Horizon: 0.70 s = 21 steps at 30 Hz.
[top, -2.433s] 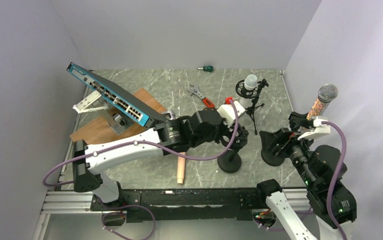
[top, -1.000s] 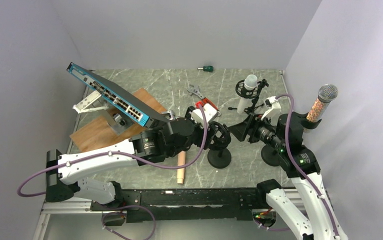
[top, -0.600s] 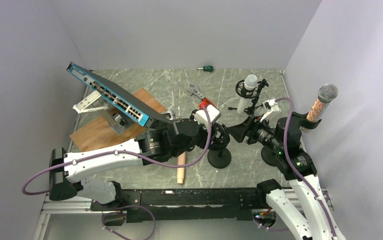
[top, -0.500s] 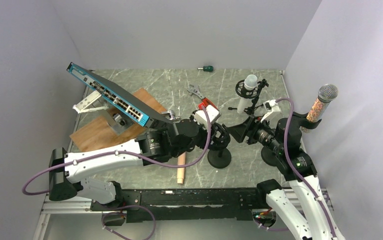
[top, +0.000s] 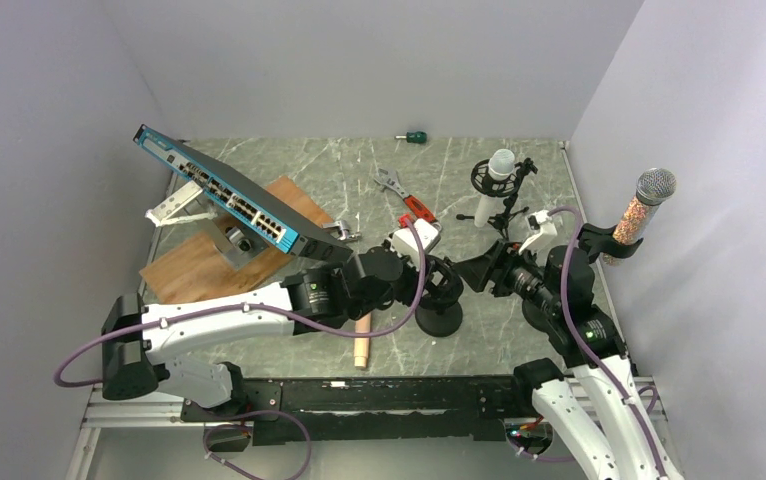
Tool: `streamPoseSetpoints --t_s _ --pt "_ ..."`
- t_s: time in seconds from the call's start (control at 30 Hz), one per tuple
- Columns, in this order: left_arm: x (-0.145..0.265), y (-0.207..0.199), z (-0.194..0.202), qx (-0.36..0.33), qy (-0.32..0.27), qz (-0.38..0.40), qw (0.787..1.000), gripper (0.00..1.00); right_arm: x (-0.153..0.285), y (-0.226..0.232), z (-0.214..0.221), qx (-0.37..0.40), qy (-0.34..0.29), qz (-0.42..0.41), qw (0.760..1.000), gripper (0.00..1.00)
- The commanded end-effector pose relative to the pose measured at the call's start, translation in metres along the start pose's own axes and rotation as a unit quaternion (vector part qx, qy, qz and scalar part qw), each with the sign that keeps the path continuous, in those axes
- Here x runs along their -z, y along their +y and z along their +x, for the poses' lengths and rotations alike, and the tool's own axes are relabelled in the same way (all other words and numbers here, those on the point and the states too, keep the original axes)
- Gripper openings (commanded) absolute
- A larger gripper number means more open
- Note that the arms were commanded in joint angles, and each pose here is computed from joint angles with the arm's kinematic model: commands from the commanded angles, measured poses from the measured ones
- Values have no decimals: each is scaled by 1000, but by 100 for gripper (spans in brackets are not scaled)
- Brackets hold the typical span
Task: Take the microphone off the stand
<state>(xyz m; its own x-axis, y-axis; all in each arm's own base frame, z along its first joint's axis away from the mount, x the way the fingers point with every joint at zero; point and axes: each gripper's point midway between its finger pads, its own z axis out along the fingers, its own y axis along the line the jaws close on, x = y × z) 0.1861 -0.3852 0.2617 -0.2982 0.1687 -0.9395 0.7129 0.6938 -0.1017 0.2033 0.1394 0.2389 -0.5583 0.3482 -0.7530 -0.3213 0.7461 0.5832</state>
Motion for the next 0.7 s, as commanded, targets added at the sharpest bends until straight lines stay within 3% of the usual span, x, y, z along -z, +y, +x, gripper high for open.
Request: streamPoseSetpoints --t_s 0.0,0.4,0.67 --pt "-8 -13 35 8 47 27 999 46 1 -35 46 -38 73 67 994 67" --pt "-23 -13 77 11 92 19 996 48 -5 -51 69 -85 103 96 986 72" --pt "-25 -12 72 0 87 15 996 55 -2 -46 53 -61 89 99 989 74"
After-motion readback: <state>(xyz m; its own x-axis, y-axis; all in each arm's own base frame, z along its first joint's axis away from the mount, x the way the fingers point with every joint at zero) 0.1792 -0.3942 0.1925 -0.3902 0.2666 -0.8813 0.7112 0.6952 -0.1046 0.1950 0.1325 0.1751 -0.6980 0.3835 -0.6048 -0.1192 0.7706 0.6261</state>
